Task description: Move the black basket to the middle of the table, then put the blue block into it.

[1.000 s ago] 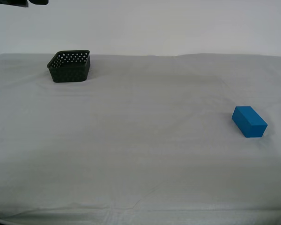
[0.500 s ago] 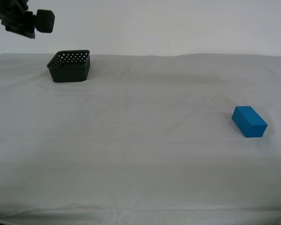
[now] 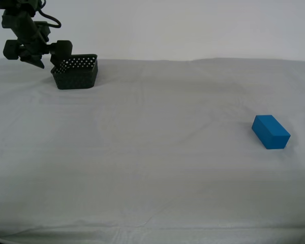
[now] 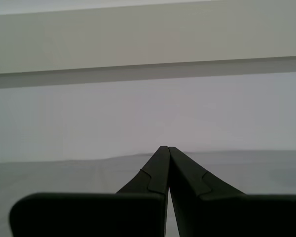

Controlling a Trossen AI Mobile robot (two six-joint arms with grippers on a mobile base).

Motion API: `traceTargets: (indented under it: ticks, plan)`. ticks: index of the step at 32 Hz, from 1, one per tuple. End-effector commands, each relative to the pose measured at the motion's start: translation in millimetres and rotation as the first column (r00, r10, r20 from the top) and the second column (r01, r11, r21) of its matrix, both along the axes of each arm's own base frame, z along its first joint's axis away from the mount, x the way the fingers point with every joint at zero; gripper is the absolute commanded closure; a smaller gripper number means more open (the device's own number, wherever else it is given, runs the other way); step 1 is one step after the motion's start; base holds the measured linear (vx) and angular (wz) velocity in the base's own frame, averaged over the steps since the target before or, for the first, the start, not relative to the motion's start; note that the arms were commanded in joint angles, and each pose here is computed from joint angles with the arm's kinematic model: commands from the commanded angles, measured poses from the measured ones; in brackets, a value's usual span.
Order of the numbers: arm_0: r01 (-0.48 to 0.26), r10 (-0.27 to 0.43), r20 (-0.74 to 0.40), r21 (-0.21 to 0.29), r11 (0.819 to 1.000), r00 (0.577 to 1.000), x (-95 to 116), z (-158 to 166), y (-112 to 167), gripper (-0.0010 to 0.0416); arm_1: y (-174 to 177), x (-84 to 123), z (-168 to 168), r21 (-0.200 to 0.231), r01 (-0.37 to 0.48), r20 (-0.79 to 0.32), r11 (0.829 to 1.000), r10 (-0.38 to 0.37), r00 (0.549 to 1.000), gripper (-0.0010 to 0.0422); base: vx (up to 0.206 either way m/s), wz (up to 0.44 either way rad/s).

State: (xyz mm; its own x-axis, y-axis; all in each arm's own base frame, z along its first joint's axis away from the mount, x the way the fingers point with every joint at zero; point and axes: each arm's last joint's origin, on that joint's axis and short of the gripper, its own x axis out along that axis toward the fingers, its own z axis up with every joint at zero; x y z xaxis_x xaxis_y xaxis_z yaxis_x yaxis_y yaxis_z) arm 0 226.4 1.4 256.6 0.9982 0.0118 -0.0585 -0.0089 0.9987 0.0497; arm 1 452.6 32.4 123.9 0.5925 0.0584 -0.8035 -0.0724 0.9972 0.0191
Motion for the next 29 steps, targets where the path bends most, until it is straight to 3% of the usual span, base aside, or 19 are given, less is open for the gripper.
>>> traceTargets:
  ticks: [1, 10, 15, 24, 27, 29]
  plan:
    - [0.000, 0.000, 0.003, 0.002, 1.000, 1.000, -0.1, 0.5, 0.1, 0.0405, 0.7, 11.0, -8.6, -0.004, -0.001, -0.015, 1.000, 0.001, 1.000, 0.0192, 0.000, 0.000]
    - [0.000, 0.000, 0.003, 0.002, 1.000, 1.000, -0.1, 0.5, 0.1, 0.0405, 1.9, 41.0, -38.2, -0.009, 0.000, -0.080, 1.000, -0.001, 0.997, 0.0224, 0.000, 0.000]
    - [-0.001, 0.001, 0.003, 0.002, 1.000, 1.000, -0.1, 0.5, 0.2, 0.0406, 0.2, 49.4, -36.2, -0.016, -0.010, -0.112, 1.000, 0.008, 0.994, 0.0251, 0.000, 0.000]
    - [-0.001, 0.001, 0.003, 0.003, 1.000, 1.000, -0.1, 0.5, 0.2, 0.0406, 0.3, 49.6, -36.4, -0.023, -0.027, -0.105, 0.999, 0.025, 0.994, 0.0353, 0.000, 0.000]
    - [-0.001, 0.001, 0.003, 0.003, 1.000, 1.000, -0.1, 0.5, 0.3, 0.0405, 0.2, 49.7, -36.3, -0.022, -0.028, -0.104, 0.999, 0.026, 0.994, 0.0417, 0.000, 0.000]
    - [-0.001, 0.001, 0.003, 0.003, 1.000, 1.000, -0.1, 0.5, 0.3, 0.0405, 0.2, 49.6, -36.4, -0.038, -0.055, -0.104, 0.998, 0.051, 0.993, 0.0411, 0.000, 0.000]
